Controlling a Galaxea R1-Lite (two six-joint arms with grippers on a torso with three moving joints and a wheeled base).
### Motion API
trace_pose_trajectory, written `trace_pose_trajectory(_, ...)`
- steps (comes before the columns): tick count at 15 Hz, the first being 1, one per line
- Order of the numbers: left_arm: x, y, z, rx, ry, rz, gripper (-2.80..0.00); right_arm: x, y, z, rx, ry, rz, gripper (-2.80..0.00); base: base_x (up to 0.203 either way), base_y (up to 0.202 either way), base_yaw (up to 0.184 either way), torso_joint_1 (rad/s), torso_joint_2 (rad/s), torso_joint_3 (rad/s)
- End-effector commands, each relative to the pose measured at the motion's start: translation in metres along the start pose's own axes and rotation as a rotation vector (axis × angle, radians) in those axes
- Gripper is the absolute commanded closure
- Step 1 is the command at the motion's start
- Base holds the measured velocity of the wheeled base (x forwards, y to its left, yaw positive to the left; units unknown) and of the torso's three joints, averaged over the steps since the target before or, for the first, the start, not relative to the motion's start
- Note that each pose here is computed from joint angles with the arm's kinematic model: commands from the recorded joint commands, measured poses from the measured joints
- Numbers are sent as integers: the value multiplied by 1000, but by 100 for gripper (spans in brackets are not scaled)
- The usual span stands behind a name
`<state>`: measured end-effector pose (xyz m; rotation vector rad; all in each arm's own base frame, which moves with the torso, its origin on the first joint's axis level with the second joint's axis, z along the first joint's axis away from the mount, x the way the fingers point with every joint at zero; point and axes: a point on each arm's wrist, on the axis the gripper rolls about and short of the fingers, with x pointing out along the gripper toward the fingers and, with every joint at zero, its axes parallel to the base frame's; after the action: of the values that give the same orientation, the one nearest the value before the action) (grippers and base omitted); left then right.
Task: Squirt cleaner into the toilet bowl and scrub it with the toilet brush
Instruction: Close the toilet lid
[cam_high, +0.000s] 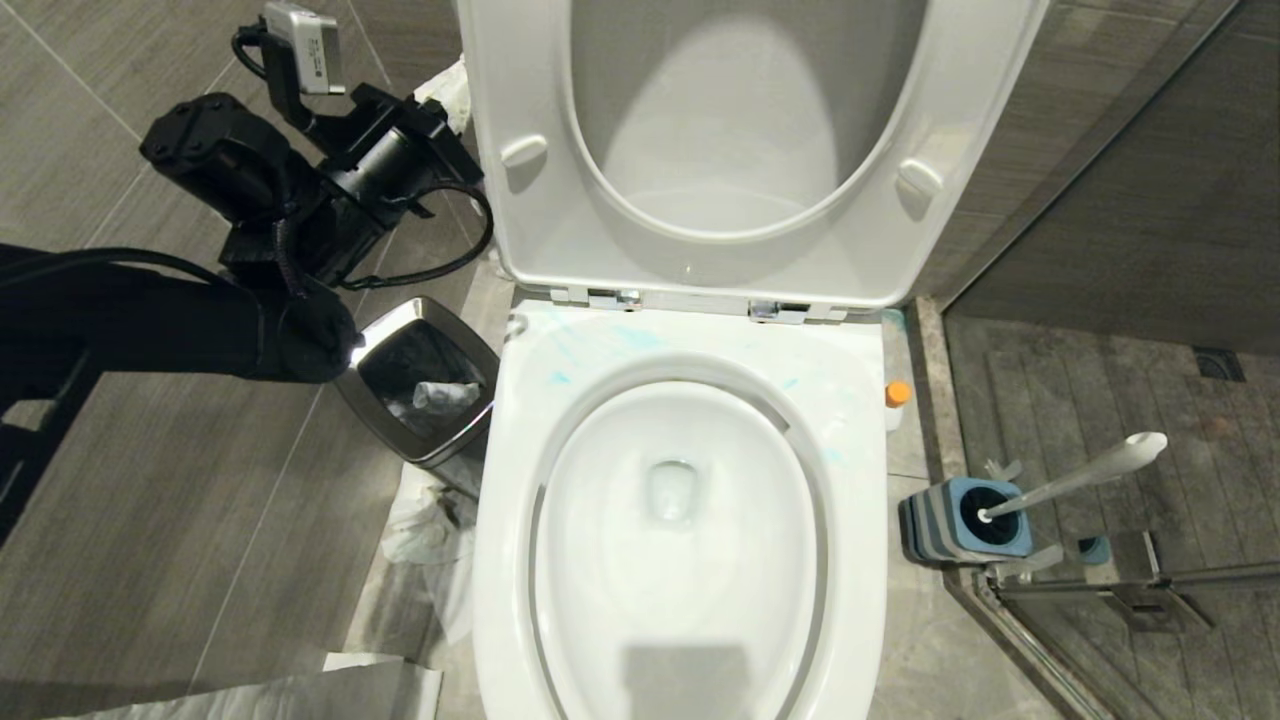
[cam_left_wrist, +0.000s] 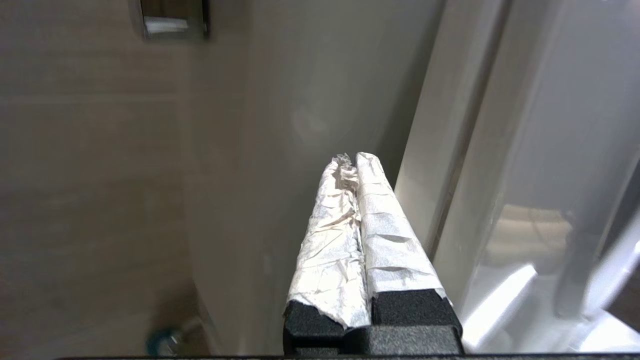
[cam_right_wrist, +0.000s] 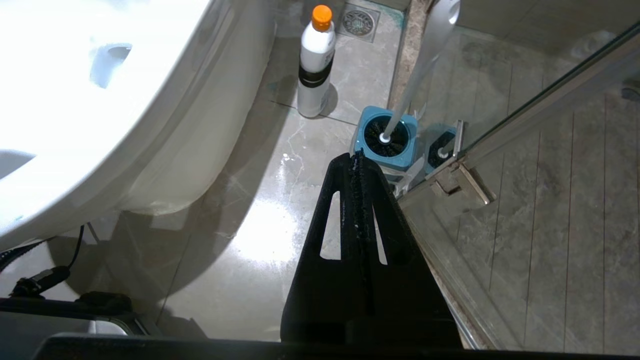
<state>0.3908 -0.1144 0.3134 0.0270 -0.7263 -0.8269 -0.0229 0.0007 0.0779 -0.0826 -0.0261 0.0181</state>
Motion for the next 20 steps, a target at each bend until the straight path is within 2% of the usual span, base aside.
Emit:
trace_pose_trajectory(1, -13, -11, 21, -45, 24, -20, 0, 1, 0, -3, 0, 11, 2, 0, 0, 0, 0, 0, 0, 0)
trace_pose_trajectory(3, -36, -28, 35, -130, 87, -33, 0, 1, 0, -3, 0, 11, 2, 0, 0, 0, 0, 0, 0, 0)
trace_pose_trajectory(6, -68, -53, 63, -194, 139, -77, 0, 1, 0, -3, 0, 11, 2, 0, 0, 0, 0, 0, 0, 0)
trace_pose_trajectory(8, -82, -65, 83, -199, 136, -84, 0, 1, 0, -3, 0, 11, 2, 0, 0, 0, 0, 0, 0, 0)
trace_pose_trajectory(12, -95, -73, 134, -153, 77, -65, 0, 1, 0, -3, 0, 11, 2, 0, 0, 0, 0, 0, 0, 0)
trace_pose_trajectory(15, -112, -92, 181, -197, 97, -67, 0, 1, 0, -3, 0, 11, 2, 0, 0, 0, 0, 0, 0, 0)
trace_pose_trajectory(17, -123, -103, 195, -226, 132, -48, 0, 1, 0, -3, 0, 11, 2, 0, 0, 0, 0, 0, 0, 0)
trace_pose_trajectory(18, -129, -105, 196, -218, 146, -25, 0, 1, 0, -3, 0, 11, 2, 0, 0, 0, 0, 0, 0, 0)
trace_pose_trajectory(20, -138, -106, 201, -243, 173, 11, 0, 1, 0, -3, 0, 11, 2, 0, 0, 0, 0, 0, 0, 0)
